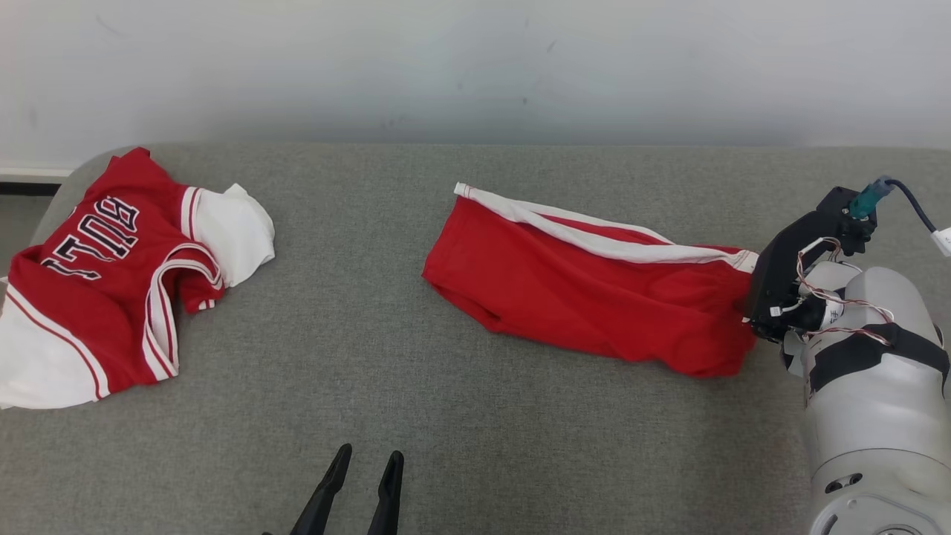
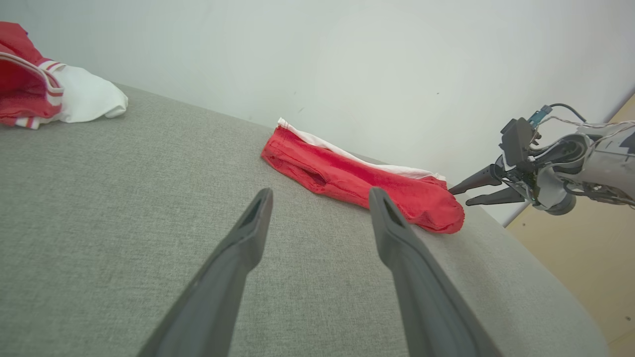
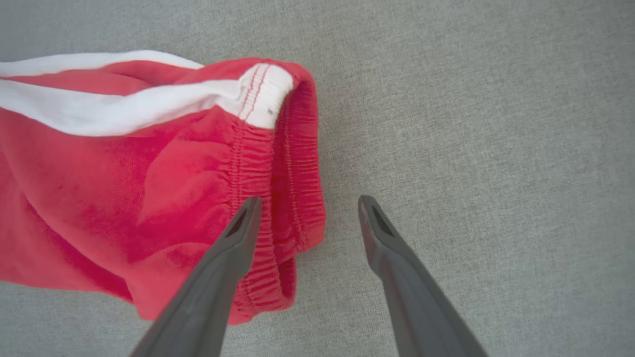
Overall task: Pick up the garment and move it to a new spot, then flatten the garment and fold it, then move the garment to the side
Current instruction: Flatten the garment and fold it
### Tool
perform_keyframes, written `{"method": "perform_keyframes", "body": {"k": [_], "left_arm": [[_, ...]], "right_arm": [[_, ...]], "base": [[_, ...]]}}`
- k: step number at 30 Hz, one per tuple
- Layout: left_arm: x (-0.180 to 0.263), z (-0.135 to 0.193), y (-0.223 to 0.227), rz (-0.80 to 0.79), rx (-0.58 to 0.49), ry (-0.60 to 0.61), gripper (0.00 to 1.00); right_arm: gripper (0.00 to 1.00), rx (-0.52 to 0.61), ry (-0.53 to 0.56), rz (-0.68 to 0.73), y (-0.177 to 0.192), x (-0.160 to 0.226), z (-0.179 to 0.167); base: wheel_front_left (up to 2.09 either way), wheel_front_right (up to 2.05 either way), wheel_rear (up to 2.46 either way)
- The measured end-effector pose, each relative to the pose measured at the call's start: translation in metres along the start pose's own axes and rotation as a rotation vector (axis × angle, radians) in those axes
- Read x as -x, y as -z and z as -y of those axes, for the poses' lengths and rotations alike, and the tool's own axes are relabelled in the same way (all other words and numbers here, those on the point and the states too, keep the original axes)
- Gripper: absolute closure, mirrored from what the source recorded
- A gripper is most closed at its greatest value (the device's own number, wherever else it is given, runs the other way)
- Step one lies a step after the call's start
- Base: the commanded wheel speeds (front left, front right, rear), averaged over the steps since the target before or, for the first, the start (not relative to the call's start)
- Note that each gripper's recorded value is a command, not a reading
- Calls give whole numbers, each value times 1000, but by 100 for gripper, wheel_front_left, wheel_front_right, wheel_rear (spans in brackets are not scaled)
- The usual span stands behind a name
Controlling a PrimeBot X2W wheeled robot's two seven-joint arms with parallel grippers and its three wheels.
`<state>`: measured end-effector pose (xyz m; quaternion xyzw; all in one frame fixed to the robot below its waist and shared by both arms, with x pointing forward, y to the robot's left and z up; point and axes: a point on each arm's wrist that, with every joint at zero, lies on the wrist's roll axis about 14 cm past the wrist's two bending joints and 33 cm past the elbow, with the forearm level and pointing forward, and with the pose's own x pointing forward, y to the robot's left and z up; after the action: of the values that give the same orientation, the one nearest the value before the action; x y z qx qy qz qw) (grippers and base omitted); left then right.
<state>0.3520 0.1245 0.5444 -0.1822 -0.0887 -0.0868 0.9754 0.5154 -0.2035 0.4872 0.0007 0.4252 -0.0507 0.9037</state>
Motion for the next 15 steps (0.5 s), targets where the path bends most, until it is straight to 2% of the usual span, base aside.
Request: {"method": "perform_keyframes", "body": {"k": [15], "left_arm": [[0,-11,11,-36,8,-31,0]], "right_arm": [[0,-24,-11,-89,23,-38,-15]], "base": [[0,0,0]]}}
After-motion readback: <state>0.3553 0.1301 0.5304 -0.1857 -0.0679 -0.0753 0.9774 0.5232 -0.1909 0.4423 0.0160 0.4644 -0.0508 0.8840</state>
